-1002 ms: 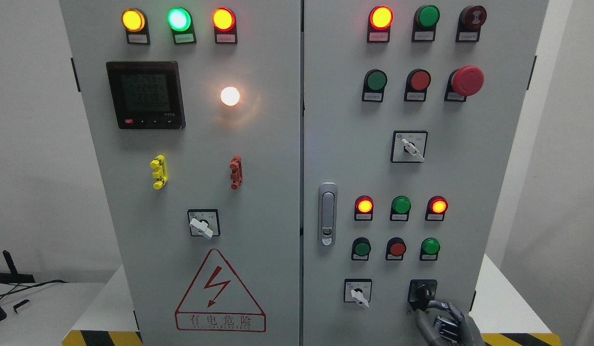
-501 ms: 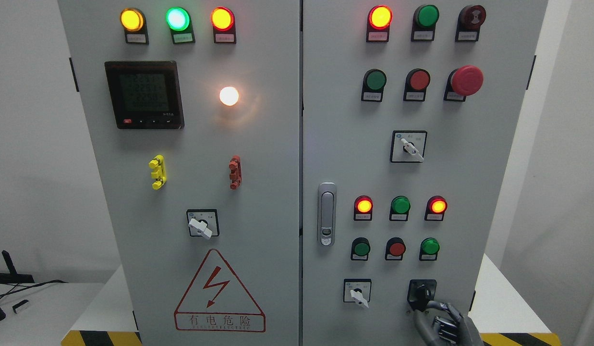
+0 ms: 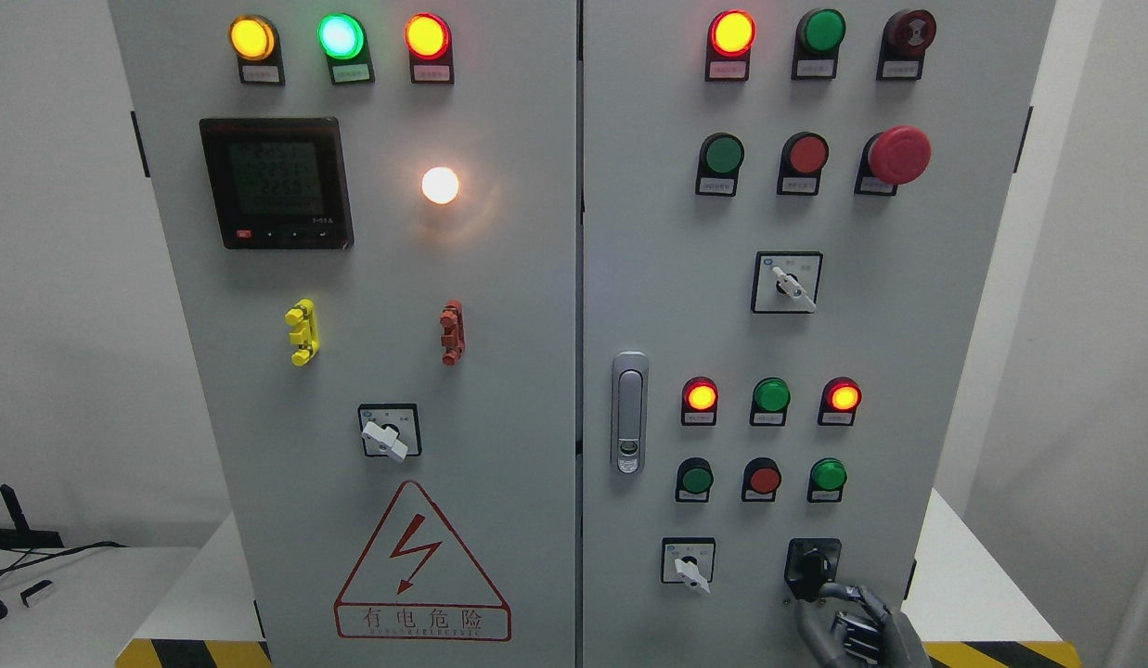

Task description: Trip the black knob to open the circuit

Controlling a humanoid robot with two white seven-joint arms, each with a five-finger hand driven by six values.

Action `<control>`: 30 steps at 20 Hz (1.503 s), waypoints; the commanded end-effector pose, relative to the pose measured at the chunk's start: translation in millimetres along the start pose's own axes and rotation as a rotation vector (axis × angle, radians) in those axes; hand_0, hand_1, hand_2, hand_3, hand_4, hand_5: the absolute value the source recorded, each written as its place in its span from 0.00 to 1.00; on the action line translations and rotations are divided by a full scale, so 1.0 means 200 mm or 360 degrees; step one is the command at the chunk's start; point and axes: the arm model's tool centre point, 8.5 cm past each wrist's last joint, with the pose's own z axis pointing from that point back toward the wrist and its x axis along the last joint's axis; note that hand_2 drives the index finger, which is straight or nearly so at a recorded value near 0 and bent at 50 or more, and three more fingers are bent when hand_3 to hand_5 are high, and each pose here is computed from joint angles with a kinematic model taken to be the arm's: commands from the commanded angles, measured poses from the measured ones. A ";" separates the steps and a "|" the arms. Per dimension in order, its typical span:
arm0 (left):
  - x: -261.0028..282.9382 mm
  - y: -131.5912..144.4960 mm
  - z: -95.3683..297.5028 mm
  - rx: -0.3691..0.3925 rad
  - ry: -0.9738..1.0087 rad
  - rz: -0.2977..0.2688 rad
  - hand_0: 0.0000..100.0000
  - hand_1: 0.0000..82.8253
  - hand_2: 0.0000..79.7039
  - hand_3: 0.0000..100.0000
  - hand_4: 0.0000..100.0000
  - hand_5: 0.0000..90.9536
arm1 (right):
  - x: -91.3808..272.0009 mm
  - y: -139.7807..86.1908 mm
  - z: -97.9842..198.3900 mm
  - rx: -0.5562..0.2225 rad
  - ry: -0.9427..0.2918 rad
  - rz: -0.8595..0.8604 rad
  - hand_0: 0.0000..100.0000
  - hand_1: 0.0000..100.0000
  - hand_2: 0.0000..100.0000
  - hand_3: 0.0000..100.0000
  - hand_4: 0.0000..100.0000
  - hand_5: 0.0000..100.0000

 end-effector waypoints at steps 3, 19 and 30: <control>0.00 -0.01 0.00 -0.0008 -0.0004 -0.0048 0.12 0.47 0.00 0.00 0.00 0.00 | 0.02 0.03 0.00 0.0016 -0.0016 -0.0018 0.43 0.76 0.46 1.00 1.00 0.97; 0.00 0.00 0.00 -0.0006 -0.0004 -0.0048 0.12 0.47 0.00 0.00 0.00 0.00 | 0.01 0.02 0.00 0.0010 -0.0009 -0.0017 0.43 0.76 0.46 1.00 1.00 0.97; 0.00 0.00 0.00 -0.0006 -0.0004 -0.0048 0.12 0.47 0.00 0.00 0.00 0.00 | 0.00 0.00 0.00 -0.0012 -0.0007 -0.0017 0.43 0.75 0.46 1.00 1.00 0.97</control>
